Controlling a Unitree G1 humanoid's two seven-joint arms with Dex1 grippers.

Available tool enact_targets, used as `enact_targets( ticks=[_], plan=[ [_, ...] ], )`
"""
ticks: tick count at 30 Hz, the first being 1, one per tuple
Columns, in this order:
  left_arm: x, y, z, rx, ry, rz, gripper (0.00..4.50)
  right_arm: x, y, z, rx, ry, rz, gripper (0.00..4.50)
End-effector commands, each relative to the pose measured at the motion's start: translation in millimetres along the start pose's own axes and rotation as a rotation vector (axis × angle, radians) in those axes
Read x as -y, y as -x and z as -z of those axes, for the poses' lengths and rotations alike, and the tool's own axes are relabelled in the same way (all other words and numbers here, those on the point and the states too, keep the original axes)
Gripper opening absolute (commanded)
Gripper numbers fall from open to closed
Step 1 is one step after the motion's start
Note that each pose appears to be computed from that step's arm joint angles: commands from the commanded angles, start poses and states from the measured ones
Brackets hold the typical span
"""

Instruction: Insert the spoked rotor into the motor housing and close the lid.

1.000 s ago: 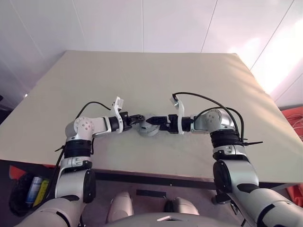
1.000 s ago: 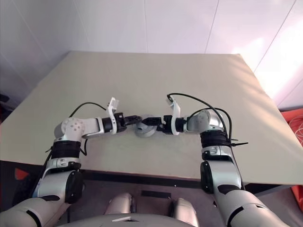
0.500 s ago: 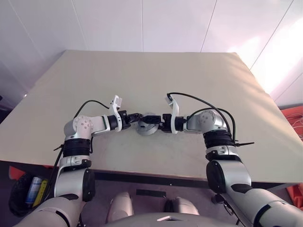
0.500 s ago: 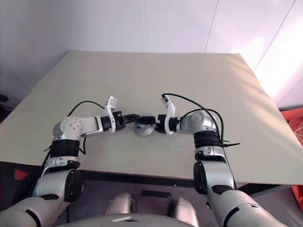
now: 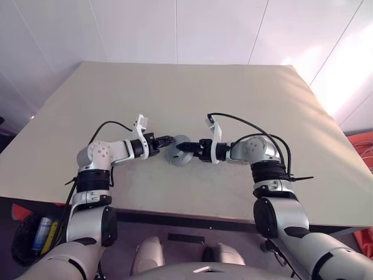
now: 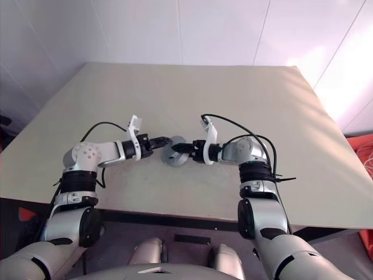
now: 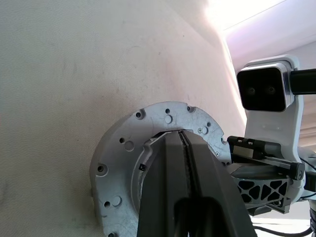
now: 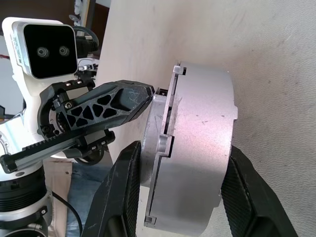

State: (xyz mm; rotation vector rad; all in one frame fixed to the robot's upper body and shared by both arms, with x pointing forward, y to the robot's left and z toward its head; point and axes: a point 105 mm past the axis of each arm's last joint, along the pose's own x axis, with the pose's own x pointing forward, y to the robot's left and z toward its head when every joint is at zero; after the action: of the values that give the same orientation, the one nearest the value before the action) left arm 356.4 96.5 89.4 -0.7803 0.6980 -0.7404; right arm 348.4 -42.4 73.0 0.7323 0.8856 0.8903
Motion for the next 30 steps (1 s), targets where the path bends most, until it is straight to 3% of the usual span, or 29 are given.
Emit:
enact_targets(
  ticks=[1,21,30],
  plan=[
    [0,-4,1,0.007,0.007,0.009,0.0,-22,-4,-14,0.041,0.04,-0.083,2.21],
    [3,7,-24,0.143,-0.007,0.04,0.0,-11,-6,-21,0.081,0.026,-0.032,2.01],
    [14,28,-63,0.391,0.047,0.139,0.0,-3,-5,-37,0.173,-0.074,-0.005,2.01]
  ],
)
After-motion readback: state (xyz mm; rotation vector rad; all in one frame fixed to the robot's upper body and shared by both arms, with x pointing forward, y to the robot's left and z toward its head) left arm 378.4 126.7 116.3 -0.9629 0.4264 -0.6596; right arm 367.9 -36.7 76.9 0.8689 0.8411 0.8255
